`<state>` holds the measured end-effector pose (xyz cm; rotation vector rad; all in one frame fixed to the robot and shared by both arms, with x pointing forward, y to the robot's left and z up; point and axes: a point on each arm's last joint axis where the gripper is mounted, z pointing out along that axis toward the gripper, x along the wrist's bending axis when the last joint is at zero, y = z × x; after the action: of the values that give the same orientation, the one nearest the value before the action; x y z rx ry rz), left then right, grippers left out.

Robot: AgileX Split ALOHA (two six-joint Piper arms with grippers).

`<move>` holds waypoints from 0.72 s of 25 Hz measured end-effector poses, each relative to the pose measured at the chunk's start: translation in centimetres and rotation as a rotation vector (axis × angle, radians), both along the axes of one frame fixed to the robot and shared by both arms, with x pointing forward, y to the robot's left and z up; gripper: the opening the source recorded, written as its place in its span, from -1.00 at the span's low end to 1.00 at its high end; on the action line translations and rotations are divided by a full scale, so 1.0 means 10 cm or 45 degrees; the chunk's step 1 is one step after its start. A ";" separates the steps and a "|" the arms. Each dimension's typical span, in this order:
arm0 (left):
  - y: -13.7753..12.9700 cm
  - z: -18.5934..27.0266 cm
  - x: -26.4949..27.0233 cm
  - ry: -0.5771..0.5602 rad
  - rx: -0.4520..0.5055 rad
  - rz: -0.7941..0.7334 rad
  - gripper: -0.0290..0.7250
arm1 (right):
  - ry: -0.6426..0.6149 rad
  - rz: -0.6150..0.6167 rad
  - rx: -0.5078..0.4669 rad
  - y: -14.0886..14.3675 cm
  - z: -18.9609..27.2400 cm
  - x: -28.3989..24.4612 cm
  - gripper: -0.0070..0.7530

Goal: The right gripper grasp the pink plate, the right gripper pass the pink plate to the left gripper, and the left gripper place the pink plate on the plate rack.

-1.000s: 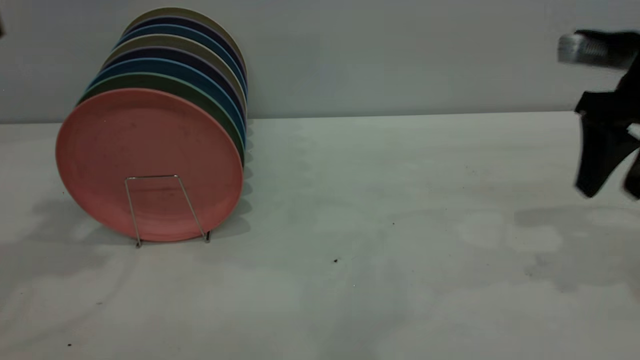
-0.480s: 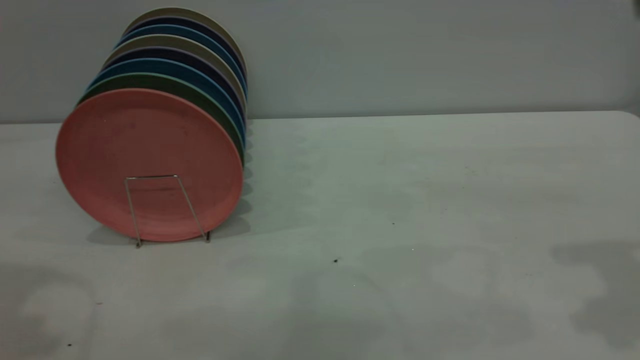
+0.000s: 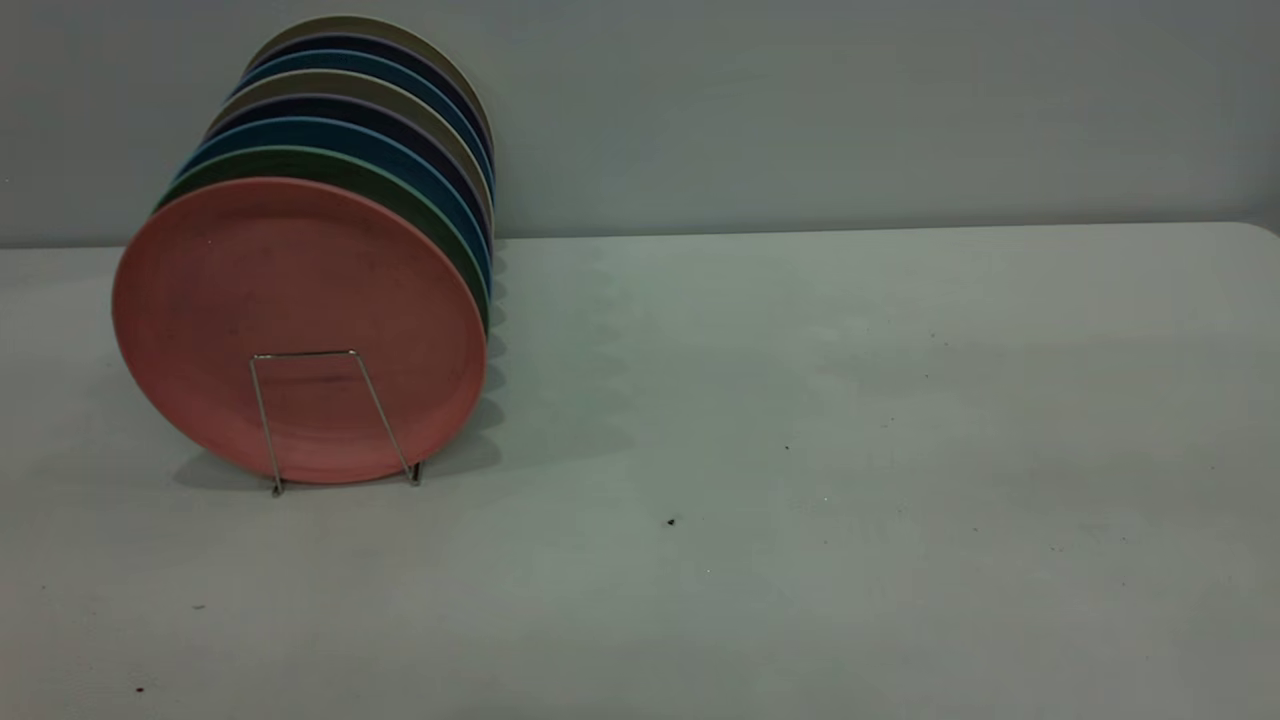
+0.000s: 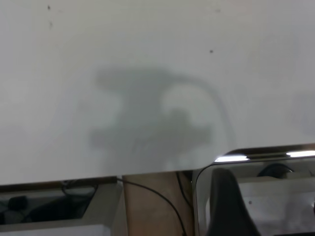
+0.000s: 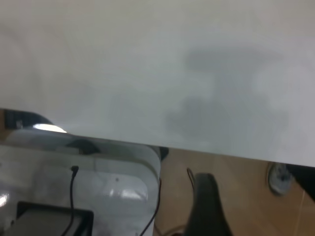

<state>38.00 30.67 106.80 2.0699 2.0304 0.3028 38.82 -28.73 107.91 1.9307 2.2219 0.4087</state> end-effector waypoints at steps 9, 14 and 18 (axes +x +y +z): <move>-0.04 -0.24 -0.69 -0.178 0.006 0.012 0.26 | -0.256 0.060 -0.020 -0.02 -0.33 -0.77 0.56; -0.06 -0.34 -1.00 -0.302 0.009 0.019 0.26 | -0.409 0.055 -0.023 -0.02 -0.45 -1.02 0.56; -0.08 -0.35 -1.15 -0.392 -0.002 0.015 0.26 | -0.508 0.049 -0.024 -0.03 -0.42 -1.12 0.53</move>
<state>26.53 29.87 103.29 1.8747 1.8578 0.5819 27.58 -29.03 103.68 1.6257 1.9949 0.7063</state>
